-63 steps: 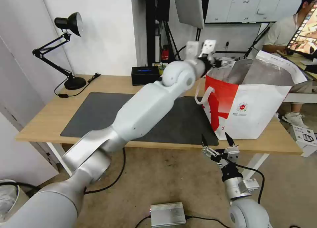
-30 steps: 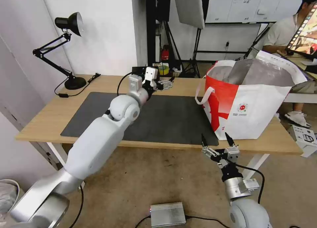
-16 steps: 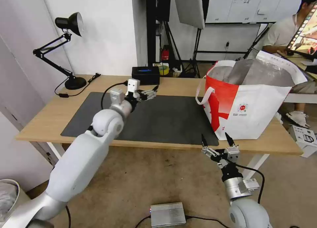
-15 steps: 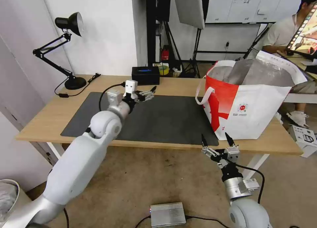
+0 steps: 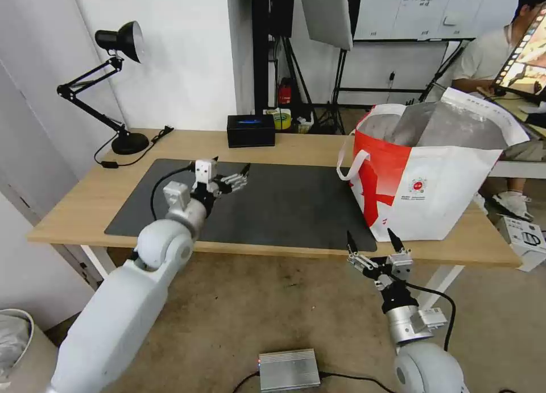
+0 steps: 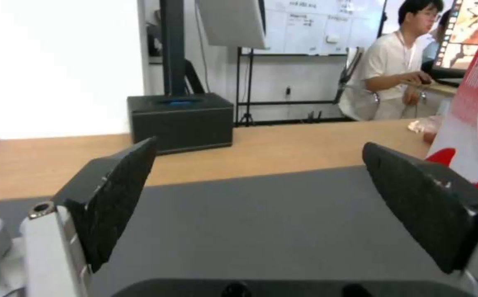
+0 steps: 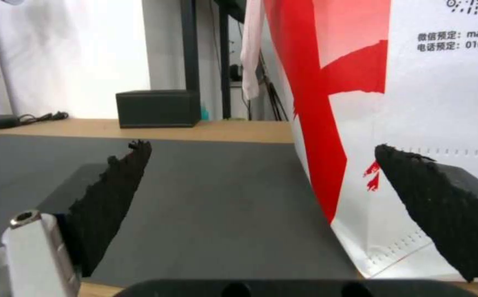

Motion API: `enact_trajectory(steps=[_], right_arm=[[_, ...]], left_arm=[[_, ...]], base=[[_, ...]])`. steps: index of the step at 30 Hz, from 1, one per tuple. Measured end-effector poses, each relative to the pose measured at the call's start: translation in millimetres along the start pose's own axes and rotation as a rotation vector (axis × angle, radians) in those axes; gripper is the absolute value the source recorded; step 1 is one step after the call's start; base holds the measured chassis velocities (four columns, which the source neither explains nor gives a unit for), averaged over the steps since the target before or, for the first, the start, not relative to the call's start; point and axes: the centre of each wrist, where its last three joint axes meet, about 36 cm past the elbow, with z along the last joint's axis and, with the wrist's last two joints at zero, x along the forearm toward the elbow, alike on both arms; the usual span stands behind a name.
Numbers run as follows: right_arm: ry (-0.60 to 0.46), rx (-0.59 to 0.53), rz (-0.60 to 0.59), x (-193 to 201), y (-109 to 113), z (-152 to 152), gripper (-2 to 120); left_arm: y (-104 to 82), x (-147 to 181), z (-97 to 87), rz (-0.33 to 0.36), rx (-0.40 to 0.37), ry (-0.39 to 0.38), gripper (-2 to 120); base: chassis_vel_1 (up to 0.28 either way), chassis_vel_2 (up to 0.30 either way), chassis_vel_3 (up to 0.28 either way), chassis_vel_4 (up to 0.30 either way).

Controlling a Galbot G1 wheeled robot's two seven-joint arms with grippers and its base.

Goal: Pick up the trash from the table and place it into the takeout bag.

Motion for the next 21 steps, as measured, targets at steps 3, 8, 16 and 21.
enact_trajectory(steps=[3, 8, 16, 21], right_arm=[[0.000, 0.000, 0.000, 0.0, 0.0, 0.0, 100], [0.000, 0.000, 0.000, 0.0, 0.0, 0.0, 100], [0.000, 0.000, 0.000, 0.0, 0.0, 0.0, 100], [0.000, 0.000, 0.000, 0.0, 0.0, 0.0, 100]], left_arm=[[2.8, 15.7, 2.4, -0.022, 0.002, -0.008, 100], [8.0, 36.2, 9.3, -0.055, -0.004, -0.013, 100], [9.2, 65.3, 22.7, -0.104, -0.021, -0.018, 100], [8.0, 85.6, 28.5, -0.137, -0.016, -0.018, 100]], base=[[0.000, 0.000, 0.000, 0.000], [0.000, 0.000, 0.000, 0.000], [0.000, 0.000, 0.000, 0.000], [0.000, 0.000, 0.000, 0.000]])
